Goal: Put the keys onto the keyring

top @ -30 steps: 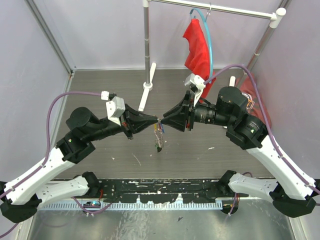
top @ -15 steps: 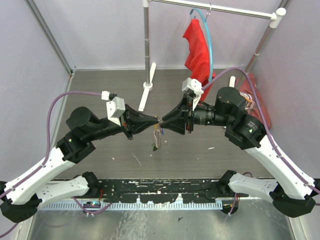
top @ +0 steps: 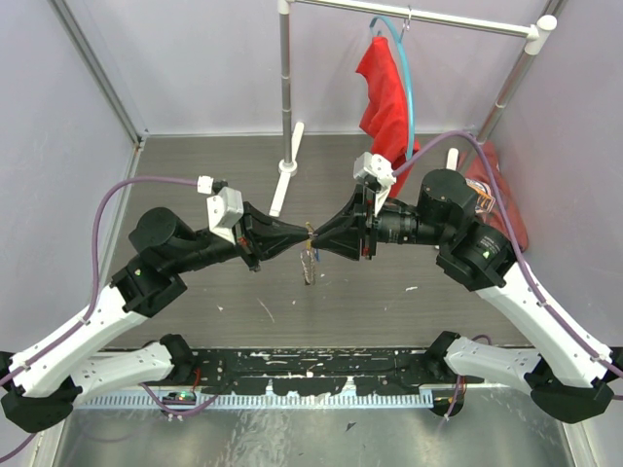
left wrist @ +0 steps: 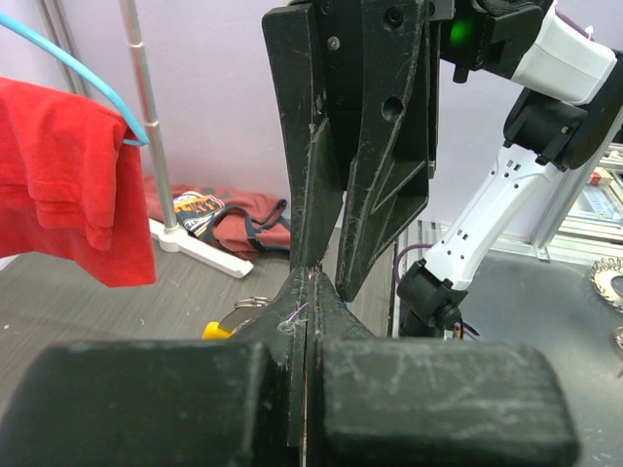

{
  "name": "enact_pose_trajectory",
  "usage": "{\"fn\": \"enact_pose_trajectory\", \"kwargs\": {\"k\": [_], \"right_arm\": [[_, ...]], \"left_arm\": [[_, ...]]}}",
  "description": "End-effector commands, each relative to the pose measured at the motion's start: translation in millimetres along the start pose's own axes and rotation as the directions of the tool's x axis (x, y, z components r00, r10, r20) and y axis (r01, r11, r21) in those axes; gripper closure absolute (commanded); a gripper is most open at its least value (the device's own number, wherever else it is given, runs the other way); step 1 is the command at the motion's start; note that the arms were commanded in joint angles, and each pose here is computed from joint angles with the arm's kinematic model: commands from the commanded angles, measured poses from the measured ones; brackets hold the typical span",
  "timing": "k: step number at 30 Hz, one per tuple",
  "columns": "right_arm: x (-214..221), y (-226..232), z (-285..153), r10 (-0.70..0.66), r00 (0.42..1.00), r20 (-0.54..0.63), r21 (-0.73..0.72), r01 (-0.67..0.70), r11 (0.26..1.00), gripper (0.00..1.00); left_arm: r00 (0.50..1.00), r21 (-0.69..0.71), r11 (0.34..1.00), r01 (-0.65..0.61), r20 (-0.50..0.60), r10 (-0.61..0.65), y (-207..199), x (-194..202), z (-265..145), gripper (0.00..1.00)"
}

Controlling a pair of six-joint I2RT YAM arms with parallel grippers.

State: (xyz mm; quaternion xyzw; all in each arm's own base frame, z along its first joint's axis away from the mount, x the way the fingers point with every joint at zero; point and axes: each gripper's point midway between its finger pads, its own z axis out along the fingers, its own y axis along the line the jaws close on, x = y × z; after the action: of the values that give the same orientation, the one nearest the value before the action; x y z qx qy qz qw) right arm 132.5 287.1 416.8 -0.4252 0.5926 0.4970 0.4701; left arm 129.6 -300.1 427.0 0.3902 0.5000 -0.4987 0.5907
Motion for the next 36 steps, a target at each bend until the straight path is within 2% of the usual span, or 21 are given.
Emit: {"fn": "enact_pose_trajectory", "kwargs": {"k": [1,3,9,14,16,18,21,25,31,33,36], "right_arm": [[-16,7,1,-0.03,0.998,0.055,-0.033,0.031,0.999,0.73],[-15,6,1,-0.029,0.998,0.055,-0.035,0.031,0.999,0.78],[-16,6,1,-0.034,0.998,0.057,-0.032,0.036,0.999,0.99],[-22,7,-4,-0.062,0.995,0.076,-0.015,0.063,0.998,0.99],[-22,8,-6,-0.083,0.994,0.072,-0.012,0.084,0.996,0.99],[-20,7,-8,-0.106,0.993,0.051,-0.006,0.106,0.994,0.99],[-15,1,-13,-0.156,0.988,-0.007,0.023,0.157,0.987,0.99],[-5,-5,-21,-0.221,0.971,-0.094,0.044,0.226,0.973,0.99],[5,-7,-29,-0.255,0.944,-0.208,0.021,0.265,0.964,0.99],[10,-7,-31,-0.251,0.939,-0.236,0.012,0.261,0.965,0.99],[15,-5,-31,-0.239,0.936,-0.259,-0.004,0.247,0.969,0.99]], "left_arm": [[0.994,0.022,0.999,-0.043,0.098,0.04,-7,-36,-1,1.0],[0.994,0.021,0.999,-0.043,0.1,0.04,-7,-36,-2,1.0],[0.994,0.019,0.999,-0.041,0.1,0.039,-7,-35,-2,1.0],[0.995,0.022,0.999,-0.037,0.095,0.034,-7,-35,-1,0.99],[0.997,0.035,0.999,-0.03,0.078,0.028,-9,-33,0,0.89],[0.999,0.051,0.999,-0.02,0.038,0.019,-11,-28,1,0.69],[1.0,0.075,0.997,-0.01,-0.023,0.012,-16,-21,-1,0.57],[0.993,0.076,0.997,0.001,-0.115,0.008,-16,-10,-4,0.48],[0.961,0.072,0.997,0.001,-0.275,0.018,-9,13,-4,0.41],[0.954,0.073,0.997,0.004,-0.298,0.018,-7,19,-2,0.37],[0.95,0.093,0.996,0.008,-0.311,0.021,-7,24,3,0.38]]}}
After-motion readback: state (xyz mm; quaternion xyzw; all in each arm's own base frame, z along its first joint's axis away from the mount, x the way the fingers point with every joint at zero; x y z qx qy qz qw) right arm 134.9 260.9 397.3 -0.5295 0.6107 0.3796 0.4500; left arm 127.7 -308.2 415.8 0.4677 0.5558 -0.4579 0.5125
